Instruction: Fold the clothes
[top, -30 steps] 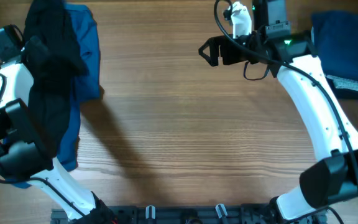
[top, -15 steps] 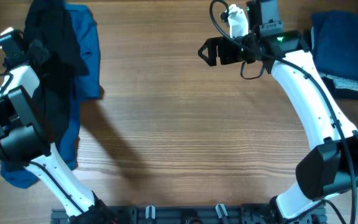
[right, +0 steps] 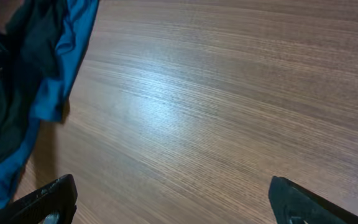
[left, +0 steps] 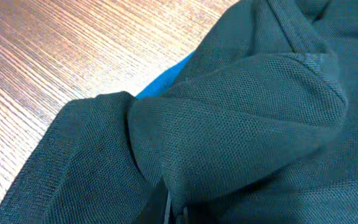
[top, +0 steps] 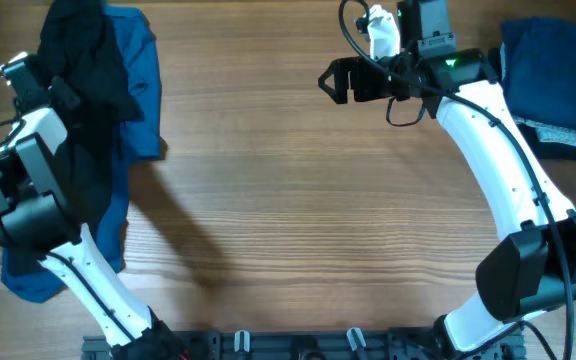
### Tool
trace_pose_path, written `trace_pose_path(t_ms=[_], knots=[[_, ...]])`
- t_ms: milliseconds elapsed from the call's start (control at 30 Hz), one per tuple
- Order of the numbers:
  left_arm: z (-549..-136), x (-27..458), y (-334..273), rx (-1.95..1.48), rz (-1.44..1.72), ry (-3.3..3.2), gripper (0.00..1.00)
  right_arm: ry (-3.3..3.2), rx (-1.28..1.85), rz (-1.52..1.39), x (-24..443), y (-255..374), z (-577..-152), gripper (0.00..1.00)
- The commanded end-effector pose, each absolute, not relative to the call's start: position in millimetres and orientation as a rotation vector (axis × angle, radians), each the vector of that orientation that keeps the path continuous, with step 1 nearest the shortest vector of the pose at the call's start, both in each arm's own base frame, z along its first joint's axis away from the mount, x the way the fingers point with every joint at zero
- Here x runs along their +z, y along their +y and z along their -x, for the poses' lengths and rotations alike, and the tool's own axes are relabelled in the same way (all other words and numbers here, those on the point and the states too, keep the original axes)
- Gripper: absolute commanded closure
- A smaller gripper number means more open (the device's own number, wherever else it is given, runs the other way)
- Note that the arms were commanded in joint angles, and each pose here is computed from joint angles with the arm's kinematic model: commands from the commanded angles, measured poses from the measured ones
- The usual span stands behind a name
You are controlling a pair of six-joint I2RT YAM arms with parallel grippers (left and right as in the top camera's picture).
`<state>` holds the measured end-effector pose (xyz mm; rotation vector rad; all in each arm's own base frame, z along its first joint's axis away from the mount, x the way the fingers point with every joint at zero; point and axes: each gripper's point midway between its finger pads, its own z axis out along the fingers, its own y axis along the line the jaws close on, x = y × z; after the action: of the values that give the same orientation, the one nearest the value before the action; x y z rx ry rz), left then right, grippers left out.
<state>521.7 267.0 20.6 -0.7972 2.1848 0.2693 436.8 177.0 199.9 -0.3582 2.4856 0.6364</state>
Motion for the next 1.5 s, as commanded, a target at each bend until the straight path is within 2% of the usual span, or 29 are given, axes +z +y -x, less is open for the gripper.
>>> trace_pose_path(t_ms=[0, 133, 233, 367, 467, 700, 900, 1033, 1100, 1233, 1367, 1467], knots=[[-527, 108, 271, 0.278, 0.771, 2.044, 0.96, 2.474, 0.632, 0.330, 200, 180, -447, 0.01], [-513, 221, 264, 0.248, 0.769, 1.854, 0.96, 2.450, 0.640, 0.313, 205, 181, -452, 0.00], [-495, 310, 232, 0.191, 0.675, 1.734, 0.96, 2.450, 0.640, 0.313, 205, 181, -452, 0.01], [-471, 379, 183, 0.133, 0.582, 1.658, 0.96, 2.451, 0.646, 0.315, 207, 182, -449, 0.01], [-459, 409, 121, -0.003, 0.444, 1.665, 0.96, 2.426, 0.646, 0.316, 224, 178, -443, 0.02], [-453, 412, -38, -0.474, 0.121, 1.767, 0.96, 2.306, 0.581, 0.200, 309, 120, -402, 0.01], [-422, 426, -150, -0.774, -0.163, 1.751, 0.96, 2.289, 0.529, 0.094, 335, 79, -370, 0.01], [-405, 441, -173, -0.837, -0.244, 1.706, 0.96, 2.338, 0.568, 0.091, 325, 83, -365, 0.01], [-402, 443, -172, -0.836, -0.245, 1.700, 0.96, 2.355, 0.683, 0.118, 320, 97, -364, 0.00], [-401, 443, -174, -0.849, -0.256, 1.702, 0.96, 2.394, 0.809, 0.133, 299, 111, -377, 0.02], [-400, 443, -174, -0.853, -0.259, 1.703, 0.96, 2.329, 1.052, 0.381, 277, 146, -388, 0.10], [-400, 444, -174, -0.873, -0.237, 1.706, 0.96, 2.283, 1.146, 0.431, 261, 156, -401, 0.12]])
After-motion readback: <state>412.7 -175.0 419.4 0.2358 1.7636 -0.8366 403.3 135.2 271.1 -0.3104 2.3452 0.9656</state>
